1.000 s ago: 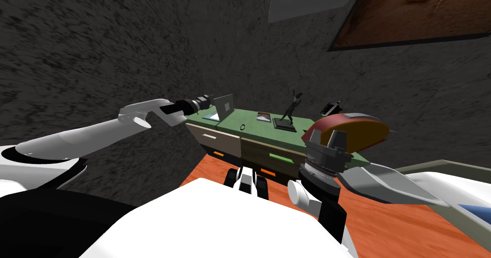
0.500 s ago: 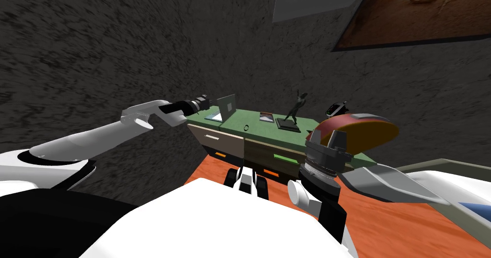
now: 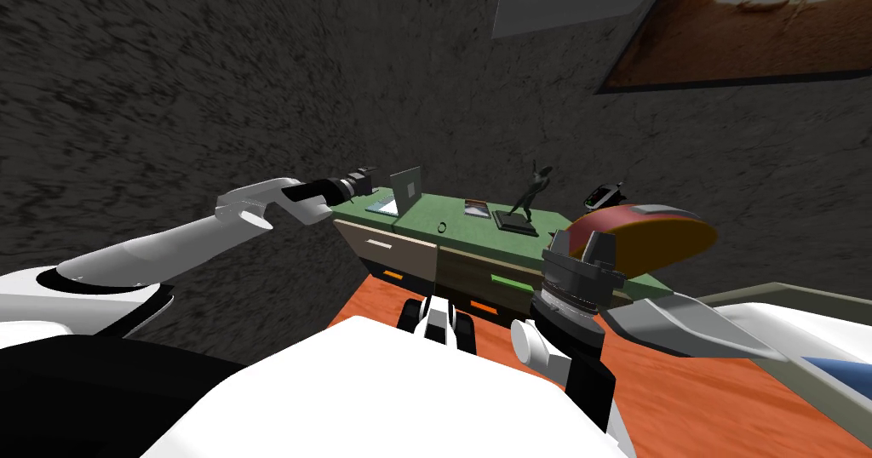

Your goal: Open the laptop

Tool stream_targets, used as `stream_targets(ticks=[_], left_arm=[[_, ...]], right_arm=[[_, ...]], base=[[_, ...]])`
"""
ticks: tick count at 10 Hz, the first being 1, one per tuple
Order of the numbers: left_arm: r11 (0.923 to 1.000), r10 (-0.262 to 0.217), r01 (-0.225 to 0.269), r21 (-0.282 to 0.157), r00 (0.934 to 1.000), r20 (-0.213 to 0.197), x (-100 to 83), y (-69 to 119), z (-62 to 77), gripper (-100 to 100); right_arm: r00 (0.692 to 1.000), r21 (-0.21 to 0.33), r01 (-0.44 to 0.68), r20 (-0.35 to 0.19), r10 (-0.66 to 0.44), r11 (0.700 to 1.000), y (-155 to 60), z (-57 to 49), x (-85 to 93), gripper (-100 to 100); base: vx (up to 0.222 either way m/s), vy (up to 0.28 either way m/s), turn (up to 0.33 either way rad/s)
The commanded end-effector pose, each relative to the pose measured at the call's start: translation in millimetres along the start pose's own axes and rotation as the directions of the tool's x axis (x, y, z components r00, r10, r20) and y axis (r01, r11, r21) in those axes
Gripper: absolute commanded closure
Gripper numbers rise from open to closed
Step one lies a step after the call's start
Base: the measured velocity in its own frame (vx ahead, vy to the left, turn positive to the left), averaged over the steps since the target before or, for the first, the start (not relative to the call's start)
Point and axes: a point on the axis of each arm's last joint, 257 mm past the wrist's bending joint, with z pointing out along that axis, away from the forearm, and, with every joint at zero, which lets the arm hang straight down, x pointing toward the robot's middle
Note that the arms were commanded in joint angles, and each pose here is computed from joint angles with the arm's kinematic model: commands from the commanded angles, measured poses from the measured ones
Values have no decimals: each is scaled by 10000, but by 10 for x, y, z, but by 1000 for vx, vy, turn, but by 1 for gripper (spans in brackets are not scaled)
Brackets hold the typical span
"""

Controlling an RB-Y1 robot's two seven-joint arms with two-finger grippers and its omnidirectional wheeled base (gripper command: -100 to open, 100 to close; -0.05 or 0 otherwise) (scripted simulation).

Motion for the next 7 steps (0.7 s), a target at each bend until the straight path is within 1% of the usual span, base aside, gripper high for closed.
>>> stream_targets(ticks=[1,2,3,4,5,6,7], left_arm=[[9922,1243,-1243,-32,9922,-1,26,-42,-18,-100],[9852,1712,-1712,-42,9852,-6,38,-59,-24,-100],[9756,2194,-2194,-49,9756,-13,51,-76,-29,-100],[9662,2578,-2578,-56,9662,-16,60,-88,-33,-100],[9732,2301,-2301,-51,9732,-14,55,-82,-32,-100],[9717,2363,-2363,-52,9717,-14,56,-83,-32,-100],[9718,2357,-2357,-50,9718,-15,56,-84,-32,100]], right_arm=[[10000,0,0,0,0,10000,0,0,0,0],[10000,0,0,0,0,10000,0,0,0,0],[10000,0,0,0,0,10000,0,0,0,0],[10000,0,1,-1,-1,10000,0,0,0,0],[10000,0,1,-1,-1,10000,0,0,0,0],[10000,0,2,-1,-2,10000,0,0,0,0],[10000,0,2,-2,-2,10000,0,0,0,0]], base=[[0,-126,-1],[-1,-112,3],[-16,-85,1],[-11,-93,-2],[-2,-45,3],[-1,-9,0],[0,0,0]])
